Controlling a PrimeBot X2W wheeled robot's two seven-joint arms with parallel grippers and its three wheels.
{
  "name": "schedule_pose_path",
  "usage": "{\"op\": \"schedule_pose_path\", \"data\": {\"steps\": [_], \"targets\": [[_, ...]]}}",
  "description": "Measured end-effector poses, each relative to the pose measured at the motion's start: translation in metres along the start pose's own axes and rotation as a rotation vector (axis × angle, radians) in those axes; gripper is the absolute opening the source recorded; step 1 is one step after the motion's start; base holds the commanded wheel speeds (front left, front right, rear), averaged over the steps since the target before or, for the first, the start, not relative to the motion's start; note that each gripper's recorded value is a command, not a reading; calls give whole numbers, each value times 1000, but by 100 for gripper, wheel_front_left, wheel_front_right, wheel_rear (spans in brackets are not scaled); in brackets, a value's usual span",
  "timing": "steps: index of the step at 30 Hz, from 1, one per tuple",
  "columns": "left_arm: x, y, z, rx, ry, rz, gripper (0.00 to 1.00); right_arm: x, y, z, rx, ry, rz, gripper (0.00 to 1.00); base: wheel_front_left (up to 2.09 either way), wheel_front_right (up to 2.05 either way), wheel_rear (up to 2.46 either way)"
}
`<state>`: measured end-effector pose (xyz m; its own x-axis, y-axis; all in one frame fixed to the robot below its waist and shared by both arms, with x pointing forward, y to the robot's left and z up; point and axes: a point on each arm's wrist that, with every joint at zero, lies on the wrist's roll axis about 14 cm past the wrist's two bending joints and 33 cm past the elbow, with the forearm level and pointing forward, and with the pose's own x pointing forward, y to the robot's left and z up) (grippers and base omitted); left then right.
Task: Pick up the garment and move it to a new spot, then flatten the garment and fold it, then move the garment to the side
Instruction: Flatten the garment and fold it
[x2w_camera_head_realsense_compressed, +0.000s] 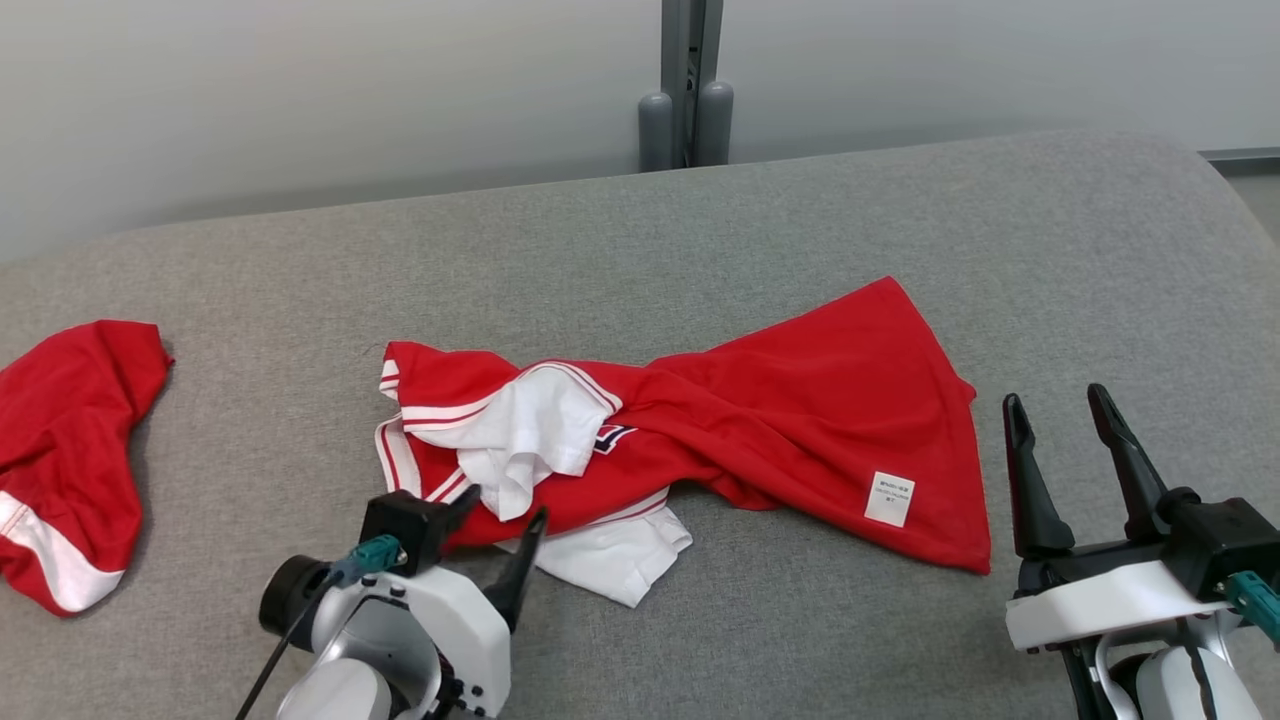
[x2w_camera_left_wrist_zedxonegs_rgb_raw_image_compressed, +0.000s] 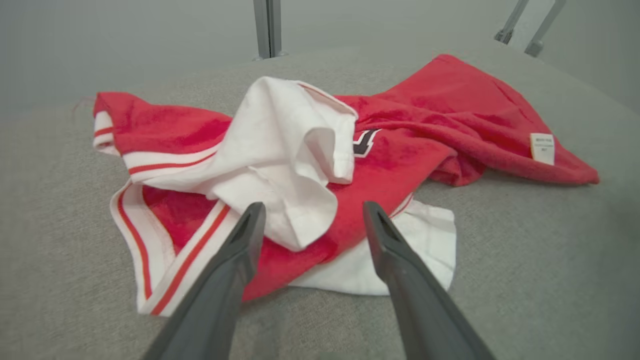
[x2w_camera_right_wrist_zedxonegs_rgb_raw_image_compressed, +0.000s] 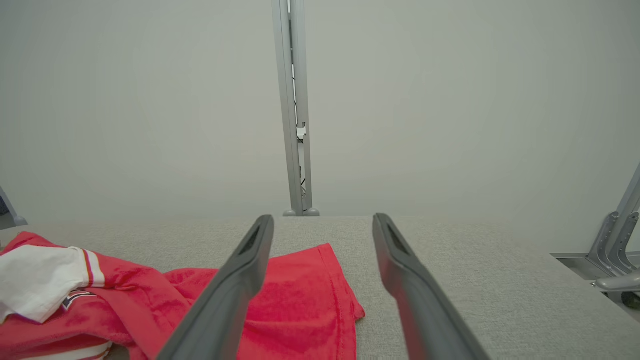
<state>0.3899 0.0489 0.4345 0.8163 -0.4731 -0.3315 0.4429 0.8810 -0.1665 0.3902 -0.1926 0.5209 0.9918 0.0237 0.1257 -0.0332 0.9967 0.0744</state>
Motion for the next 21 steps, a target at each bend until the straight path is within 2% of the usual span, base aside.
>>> {"op": "schedule_pose_path", "data": {"steps": [4, 5, 6, 7, 8, 9, 15, 21], "targets": [[9, 8, -3, 15, 38, 26, 99, 1, -2, -1, 4, 1, -5, 100, 0, 0, 0], [11, 7, -2, 23, 40, 21, 91, 1, -2, -1, 6, 3, -7, 100, 0, 0, 0], [12, 6, -2, 27, 46, 16, 74, 1, -2, -2, 7, 4, -6, 100, 0, 0, 0], [13, 6, -3, 29, 48, 13, 47, 2, -2, -2, 8, 5, -5, 100, 0, 0, 0], [13, 6, -3, 32, 49, 14, 9, 2, -1, -3, 10, 7, -3, 100, 0, 0, 0], [13, 7, -2, 34, 45, 16, 0, 2, 0, -3, 13, 8, -1, 100, 0, 0, 0], [7, 17, 14, 44, -17, 42, 0, 8, 10, -3, 29, 3, 26, 100, 0, 0, 0], [-16, 33, 55, 97, -134, 87, 0, 14, 30, -2, 52, -5, 80, 100, 0, 0, 0]]}}
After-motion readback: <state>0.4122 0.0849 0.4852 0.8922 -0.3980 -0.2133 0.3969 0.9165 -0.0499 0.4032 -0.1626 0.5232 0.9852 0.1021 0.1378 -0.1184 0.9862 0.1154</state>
